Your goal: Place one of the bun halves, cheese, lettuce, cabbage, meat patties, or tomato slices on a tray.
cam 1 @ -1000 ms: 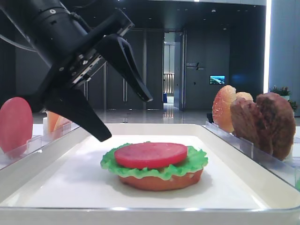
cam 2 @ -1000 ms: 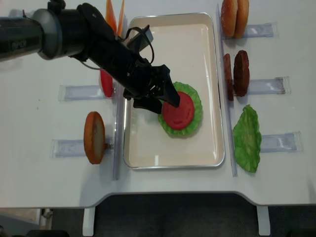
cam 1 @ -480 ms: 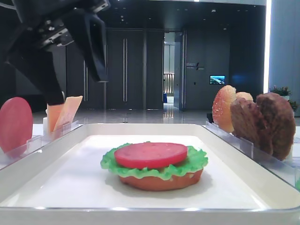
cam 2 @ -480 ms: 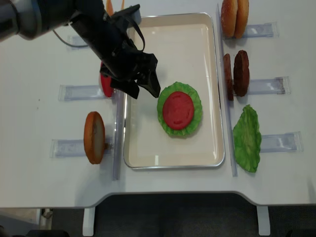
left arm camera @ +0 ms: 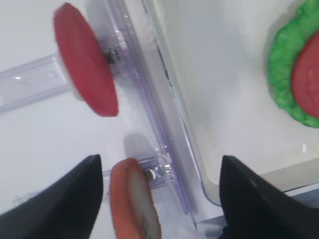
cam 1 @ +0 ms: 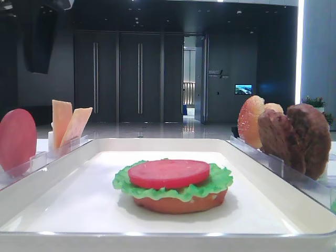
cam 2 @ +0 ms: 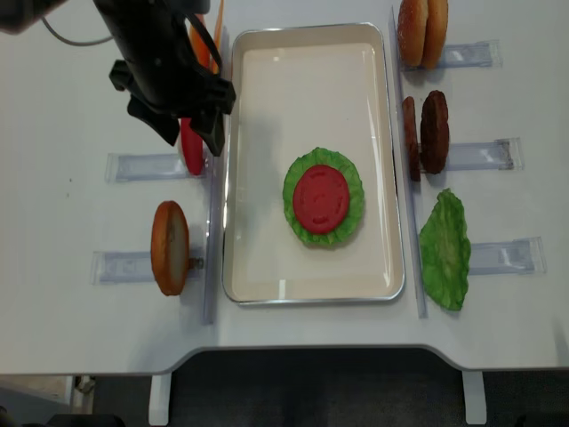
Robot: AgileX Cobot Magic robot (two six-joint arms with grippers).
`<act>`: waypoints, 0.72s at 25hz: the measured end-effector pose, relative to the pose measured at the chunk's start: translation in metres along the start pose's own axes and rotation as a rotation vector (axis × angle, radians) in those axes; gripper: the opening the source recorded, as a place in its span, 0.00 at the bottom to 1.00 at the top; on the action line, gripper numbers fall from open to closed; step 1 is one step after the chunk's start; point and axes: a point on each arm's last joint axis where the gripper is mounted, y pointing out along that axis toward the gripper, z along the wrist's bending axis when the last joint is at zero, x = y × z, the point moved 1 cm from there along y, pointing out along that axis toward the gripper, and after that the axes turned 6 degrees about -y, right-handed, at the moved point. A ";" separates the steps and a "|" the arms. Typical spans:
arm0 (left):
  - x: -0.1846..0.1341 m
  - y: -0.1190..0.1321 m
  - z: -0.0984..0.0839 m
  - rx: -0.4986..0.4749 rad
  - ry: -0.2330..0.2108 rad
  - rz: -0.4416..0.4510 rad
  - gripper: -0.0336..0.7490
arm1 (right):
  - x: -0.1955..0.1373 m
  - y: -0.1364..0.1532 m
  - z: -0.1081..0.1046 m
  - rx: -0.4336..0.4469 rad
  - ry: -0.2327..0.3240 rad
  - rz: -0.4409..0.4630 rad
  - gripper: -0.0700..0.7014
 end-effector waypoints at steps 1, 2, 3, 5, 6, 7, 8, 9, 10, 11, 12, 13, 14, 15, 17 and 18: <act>-0.001 -0.003 0.002 0.013 -0.002 -0.010 0.75 | 0.000 0.000 0.000 0.000 0.000 0.000 0.77; -0.002 -0.007 0.004 0.026 -0.003 -0.024 0.75 | 0.000 0.000 0.000 0.000 0.000 0.000 0.77; -0.002 -0.010 0.005 0.033 -0.005 -0.035 0.75 | 0.000 0.000 0.000 0.000 0.000 0.000 0.77; -0.003 -0.015 0.006 0.039 -0.009 -0.052 0.75 | 0.000 0.000 0.000 0.000 0.001 0.000 0.77; -0.003 -0.017 0.007 0.043 -0.010 -0.058 0.75 | 0.000 0.000 0.000 0.000 0.001 0.000 0.77; -0.003 -0.017 0.007 0.045 -0.009 -0.061 0.75 | 0.000 0.000 0.000 0.000 0.001 0.000 0.77; -0.003 -0.018 0.009 0.047 -0.015 -0.064 0.74 | 0.000 0.000 0.000 0.000 0.001 0.000 0.77; -0.003 -0.019 0.013 0.046 -0.025 -0.067 0.73 | 0.000 0.000 0.000 0.000 0.001 0.000 0.77; -0.002 -0.020 0.018 0.047 -0.038 -0.069 0.72 | 0.000 0.000 0.000 0.000 0.002 0.000 0.77; -0.001 -0.022 0.023 0.047 -0.053 -0.074 0.71 | 0.000 0.000 0.000 0.000 0.002 0.000 0.77; 0.000 -0.024 0.030 0.050 -0.068 -0.081 0.71 | 0.000 0.000 0.000 0.000 0.002 0.000 0.77; 0.000 -0.027 0.038 0.051 -0.082 -0.089 0.71 | 0.000 0.000 0.000 0.000 0.002 0.000 0.77; 0.000 -0.030 0.044 0.052 -0.093 -0.096 0.70 | 0.000 0.000 0.000 0.000 0.002 0.000 0.77; 0.000 -0.033 0.052 0.055 -0.108 -0.105 0.70 | 0.000 0.000 0.000 0.000 0.002 0.000 0.77; -0.001 -0.038 0.067 0.060 -0.139 -0.122 0.70 | 0.000 0.000 0.000 0.000 0.002 0.000 0.77; -0.002 -0.042 0.072 0.061 -0.152 -0.131 0.70 | 0.000 0.000 0.000 0.000 0.002 0.000 0.77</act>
